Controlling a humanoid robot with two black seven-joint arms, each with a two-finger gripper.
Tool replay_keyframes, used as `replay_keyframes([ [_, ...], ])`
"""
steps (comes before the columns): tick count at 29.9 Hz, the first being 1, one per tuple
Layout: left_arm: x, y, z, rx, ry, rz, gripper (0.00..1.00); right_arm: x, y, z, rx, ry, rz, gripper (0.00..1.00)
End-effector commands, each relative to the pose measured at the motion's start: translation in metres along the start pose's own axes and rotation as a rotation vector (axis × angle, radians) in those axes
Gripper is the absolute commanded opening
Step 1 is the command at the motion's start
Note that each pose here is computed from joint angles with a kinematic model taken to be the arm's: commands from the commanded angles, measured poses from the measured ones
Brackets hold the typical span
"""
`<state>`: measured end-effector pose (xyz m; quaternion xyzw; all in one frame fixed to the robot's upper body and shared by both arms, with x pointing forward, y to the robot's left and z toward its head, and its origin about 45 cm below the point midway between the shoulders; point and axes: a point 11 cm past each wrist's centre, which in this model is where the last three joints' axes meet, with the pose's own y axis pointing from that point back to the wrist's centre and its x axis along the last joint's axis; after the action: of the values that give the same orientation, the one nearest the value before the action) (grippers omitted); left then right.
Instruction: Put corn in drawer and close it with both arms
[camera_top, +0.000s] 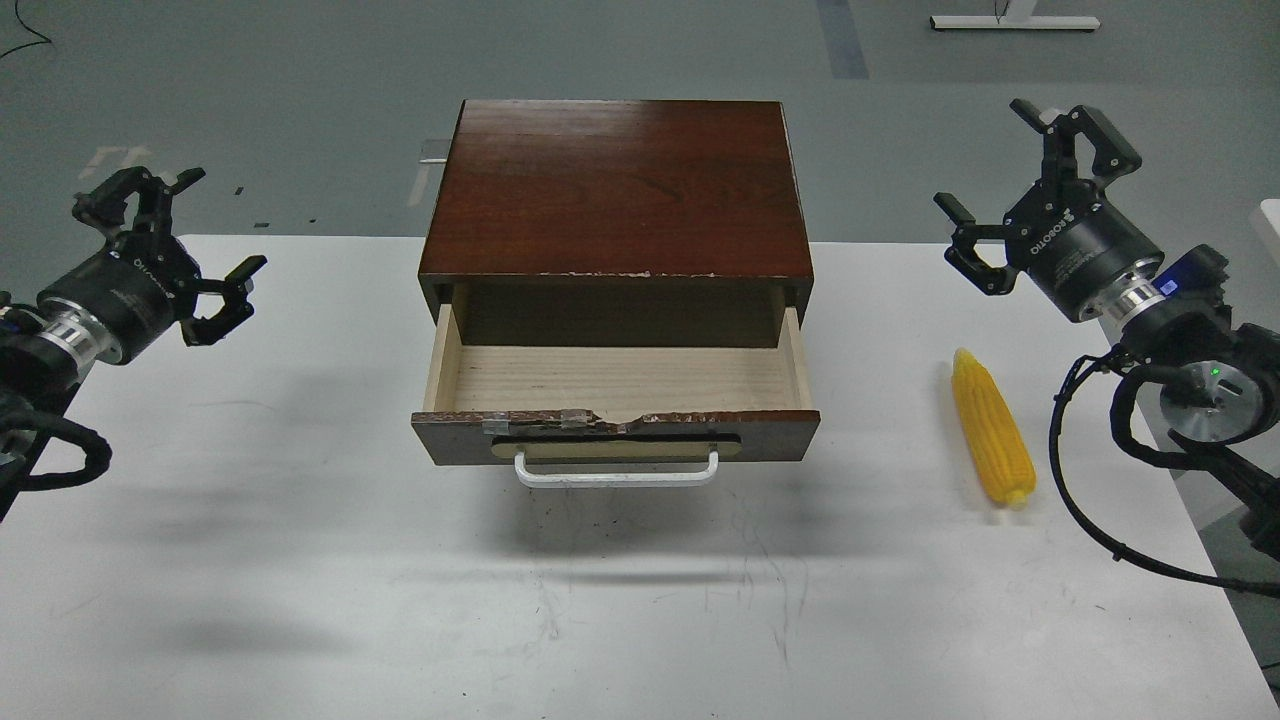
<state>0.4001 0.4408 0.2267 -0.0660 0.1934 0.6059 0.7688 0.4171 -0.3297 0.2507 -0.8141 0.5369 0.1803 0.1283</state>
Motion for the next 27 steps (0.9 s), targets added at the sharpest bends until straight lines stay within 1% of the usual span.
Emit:
replay_keyframes([
  [1,-0.001,-0.001,0.003,-0.009,0.001,-0.004,0.98,0.000,0.002,0.005,-0.005,-0.008,0.009,1.00],
  [6,-0.010,-0.005,0.009,-0.035,0.016,-0.029,0.98,-0.002,0.002,0.004,-0.001,-0.007,0.003,1.00],
  [10,-0.023,-0.009,0.007,-0.031,0.024,-0.067,0.98,-0.002,0.003,0.004,-0.006,-0.001,-0.001,1.00],
  [16,-0.031,-0.012,-0.001,-0.014,0.028,-0.089,0.98,-0.002,0.003,0.007,-0.014,0.006,-0.005,1.00],
  [20,-0.051,-0.029,0.006,-0.030,0.028,-0.141,0.98,-0.001,0.004,0.005,-0.012,0.012,-0.005,1.00],
  [27,-0.063,-0.043,0.008,-0.036,-0.001,-0.124,0.98,0.001,0.004,0.001,0.002,0.019,0.002,1.00],
])
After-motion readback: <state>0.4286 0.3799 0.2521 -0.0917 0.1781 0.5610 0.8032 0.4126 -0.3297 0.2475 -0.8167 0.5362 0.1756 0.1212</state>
